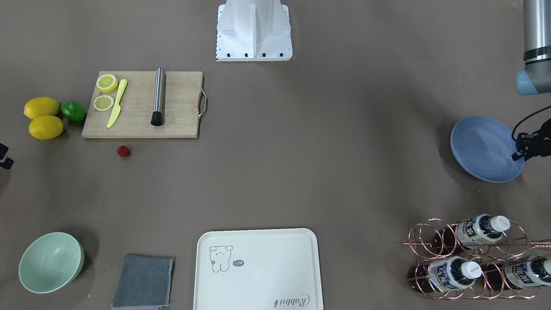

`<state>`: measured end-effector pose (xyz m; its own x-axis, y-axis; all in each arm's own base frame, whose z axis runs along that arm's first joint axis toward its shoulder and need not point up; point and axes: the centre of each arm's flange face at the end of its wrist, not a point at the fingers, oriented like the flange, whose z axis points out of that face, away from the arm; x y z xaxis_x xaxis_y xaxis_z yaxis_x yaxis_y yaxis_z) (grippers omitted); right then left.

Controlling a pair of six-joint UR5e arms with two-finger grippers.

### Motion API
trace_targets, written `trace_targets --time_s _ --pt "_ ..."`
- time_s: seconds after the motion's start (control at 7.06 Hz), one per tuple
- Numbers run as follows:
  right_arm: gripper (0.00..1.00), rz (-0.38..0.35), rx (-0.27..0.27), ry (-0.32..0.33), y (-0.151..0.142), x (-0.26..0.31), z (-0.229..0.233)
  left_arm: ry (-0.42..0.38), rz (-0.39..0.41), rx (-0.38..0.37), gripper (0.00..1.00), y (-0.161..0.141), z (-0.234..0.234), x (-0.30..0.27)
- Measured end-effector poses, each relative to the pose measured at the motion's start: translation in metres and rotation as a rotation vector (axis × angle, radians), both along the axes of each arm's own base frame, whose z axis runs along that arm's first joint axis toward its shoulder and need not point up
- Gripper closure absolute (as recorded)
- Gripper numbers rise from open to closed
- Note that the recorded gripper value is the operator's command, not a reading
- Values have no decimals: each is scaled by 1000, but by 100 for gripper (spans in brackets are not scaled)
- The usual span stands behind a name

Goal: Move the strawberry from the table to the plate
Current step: 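Grasp the blue plate's rim with the left gripper while the right arm moves out, then carry the blue plate inward with the left gripper while the right reaches the strawberry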

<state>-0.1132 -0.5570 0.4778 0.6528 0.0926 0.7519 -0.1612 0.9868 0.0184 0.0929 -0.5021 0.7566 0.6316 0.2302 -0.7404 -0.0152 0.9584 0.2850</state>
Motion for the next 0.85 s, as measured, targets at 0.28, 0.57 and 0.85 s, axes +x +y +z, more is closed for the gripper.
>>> trace_targets --time_s 0.28,0.57,0.85 --pt "0 16 -7 -4 1 0 -5 12 6 -2 100 -1 -4 3" --pt "0 22 -7 -7 2 0 -8 78 11 -33 100 -11 -30 11" --pt "0 21 -4 -9 2 0 -10 170 32 -91 100 -31 -83 23"
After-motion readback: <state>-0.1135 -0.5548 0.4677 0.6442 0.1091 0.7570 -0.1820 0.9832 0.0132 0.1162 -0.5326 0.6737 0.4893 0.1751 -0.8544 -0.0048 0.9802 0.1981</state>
